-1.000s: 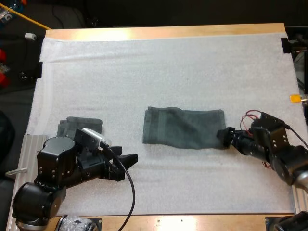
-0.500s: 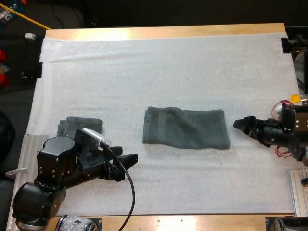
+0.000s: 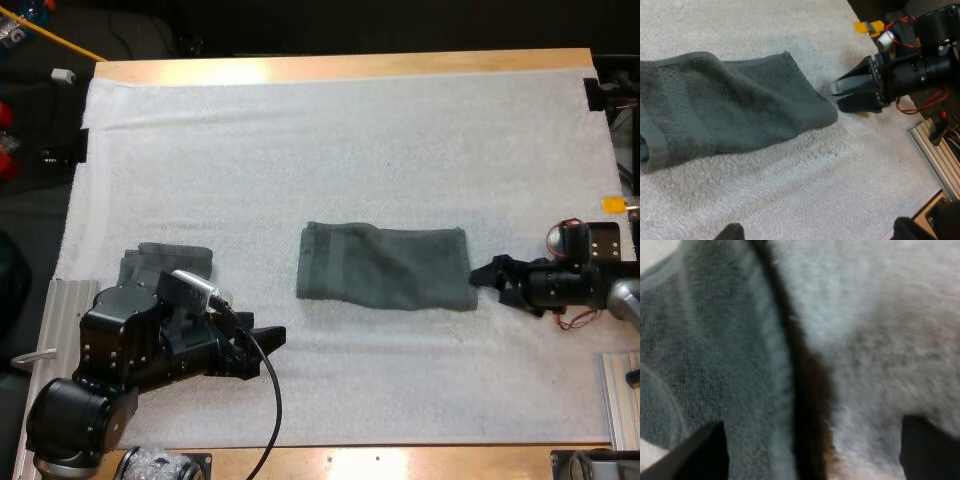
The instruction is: Pick towel from pile, fold and stack
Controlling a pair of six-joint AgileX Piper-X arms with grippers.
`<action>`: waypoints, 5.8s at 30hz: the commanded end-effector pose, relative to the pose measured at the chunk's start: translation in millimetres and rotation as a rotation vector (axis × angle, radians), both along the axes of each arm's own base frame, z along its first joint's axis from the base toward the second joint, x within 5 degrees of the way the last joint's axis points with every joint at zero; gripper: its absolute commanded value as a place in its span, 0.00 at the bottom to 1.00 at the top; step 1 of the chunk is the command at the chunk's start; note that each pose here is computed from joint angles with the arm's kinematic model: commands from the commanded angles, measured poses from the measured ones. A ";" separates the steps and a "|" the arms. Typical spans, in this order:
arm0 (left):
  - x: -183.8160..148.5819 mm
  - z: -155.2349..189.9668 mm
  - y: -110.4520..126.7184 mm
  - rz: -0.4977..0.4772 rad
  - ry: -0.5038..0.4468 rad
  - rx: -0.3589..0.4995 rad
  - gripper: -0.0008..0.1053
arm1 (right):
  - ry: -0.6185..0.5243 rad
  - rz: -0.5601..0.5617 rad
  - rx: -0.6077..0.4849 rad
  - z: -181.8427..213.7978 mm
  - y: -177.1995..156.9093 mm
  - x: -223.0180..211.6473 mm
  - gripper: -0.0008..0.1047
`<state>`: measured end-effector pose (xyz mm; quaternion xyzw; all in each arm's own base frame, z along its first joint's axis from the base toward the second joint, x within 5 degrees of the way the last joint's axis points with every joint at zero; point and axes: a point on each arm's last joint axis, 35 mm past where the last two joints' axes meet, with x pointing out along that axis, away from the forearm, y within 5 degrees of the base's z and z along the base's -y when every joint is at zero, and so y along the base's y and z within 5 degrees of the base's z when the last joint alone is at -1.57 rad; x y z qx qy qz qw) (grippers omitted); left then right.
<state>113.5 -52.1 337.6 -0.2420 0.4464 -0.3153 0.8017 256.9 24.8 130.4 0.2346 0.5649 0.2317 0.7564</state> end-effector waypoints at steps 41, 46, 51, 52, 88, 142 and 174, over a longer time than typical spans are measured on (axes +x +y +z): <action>0.1 -1.9 -0.3 -0.007 0.009 -0.008 0.56 | -0.032 0.256 -0.799 87.4 39.2 -4.4 0.01; 0.1 -1.7 -0.4 -0.009 0.009 -0.010 0.56 | -0.049 0.279 -0.796 103.4 44.2 -0.2 0.01; -0.4 -1.4 -0.8 -0.024 0.013 -0.024 0.56 | -0.088 0.318 -0.689 104.9 74.4 -5.9 0.01; -0.4 -1.4 -0.8 -0.024 0.013 -0.024 0.56 | -0.112 0.328 -0.665 105.5 84.2 -7.4 0.01; -1.5 -0.8 -1.8 -0.057 0.022 -0.055 0.56 | -0.019 0.329 -0.112 41.4 206.3 -0.3 0.68; 14.9 -7.8 -6.1 -0.062 0.049 -0.039 0.66 | -0.529 0.325 -0.111 243.9 77.3 -146.5 0.73; 142.9 -159.3 -120.2 -0.046 0.419 0.030 0.66 | -0.582 0.307 -0.202 243.2 75.0 -144.4 0.73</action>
